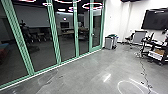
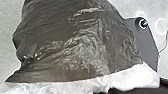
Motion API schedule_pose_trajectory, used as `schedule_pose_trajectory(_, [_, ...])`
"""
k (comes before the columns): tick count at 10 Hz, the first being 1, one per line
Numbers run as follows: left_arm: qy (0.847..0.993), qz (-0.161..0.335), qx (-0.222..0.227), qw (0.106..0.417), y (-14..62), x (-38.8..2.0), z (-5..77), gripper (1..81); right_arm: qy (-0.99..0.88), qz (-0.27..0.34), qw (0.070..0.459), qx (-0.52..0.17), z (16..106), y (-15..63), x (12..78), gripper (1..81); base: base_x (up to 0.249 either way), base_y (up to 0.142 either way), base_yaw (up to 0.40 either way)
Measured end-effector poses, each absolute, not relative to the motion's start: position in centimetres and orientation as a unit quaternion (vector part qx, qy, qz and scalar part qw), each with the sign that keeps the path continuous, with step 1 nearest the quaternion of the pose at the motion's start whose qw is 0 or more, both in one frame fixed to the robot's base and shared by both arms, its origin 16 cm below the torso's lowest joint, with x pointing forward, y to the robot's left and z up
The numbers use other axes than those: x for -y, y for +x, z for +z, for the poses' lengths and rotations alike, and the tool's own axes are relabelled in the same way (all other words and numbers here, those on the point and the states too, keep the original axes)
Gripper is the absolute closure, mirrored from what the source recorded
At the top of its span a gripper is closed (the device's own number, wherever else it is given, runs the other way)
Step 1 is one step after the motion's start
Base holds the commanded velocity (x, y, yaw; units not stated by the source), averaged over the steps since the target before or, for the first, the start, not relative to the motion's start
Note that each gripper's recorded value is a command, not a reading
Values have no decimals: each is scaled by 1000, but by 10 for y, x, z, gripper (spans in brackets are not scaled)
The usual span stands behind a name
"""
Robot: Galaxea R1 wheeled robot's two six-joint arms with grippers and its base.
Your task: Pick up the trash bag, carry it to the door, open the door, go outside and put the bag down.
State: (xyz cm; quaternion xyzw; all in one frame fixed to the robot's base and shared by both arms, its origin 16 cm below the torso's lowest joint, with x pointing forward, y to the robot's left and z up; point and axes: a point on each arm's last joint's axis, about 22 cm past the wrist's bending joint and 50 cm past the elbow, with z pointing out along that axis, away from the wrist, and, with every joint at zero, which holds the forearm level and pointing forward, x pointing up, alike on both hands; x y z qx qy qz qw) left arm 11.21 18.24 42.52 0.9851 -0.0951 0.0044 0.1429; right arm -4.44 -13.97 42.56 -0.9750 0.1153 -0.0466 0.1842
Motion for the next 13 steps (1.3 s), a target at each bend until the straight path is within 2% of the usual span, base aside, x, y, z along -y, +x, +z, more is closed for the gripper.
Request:
schedule_pose_trajectory(4, [985, 4, 95, 146, 110, -178, 425, 811, -975, -46, 183, -115, 425, -45, 141, 10, 112, -68, 0])
schedule_pose_trajectory(10, [985, 4, 96, 146, 111, -178, 426, 811, -975, -46, 183, -115, 425, -45, 141, 10, 112, 0, 0])
schedule_pose_trajectory(13, [985, 0, 95, 144, 106, -182, 425, 811, -975, -44, 184, -115, 425, -48, 140, 10, 112, -68, 0])
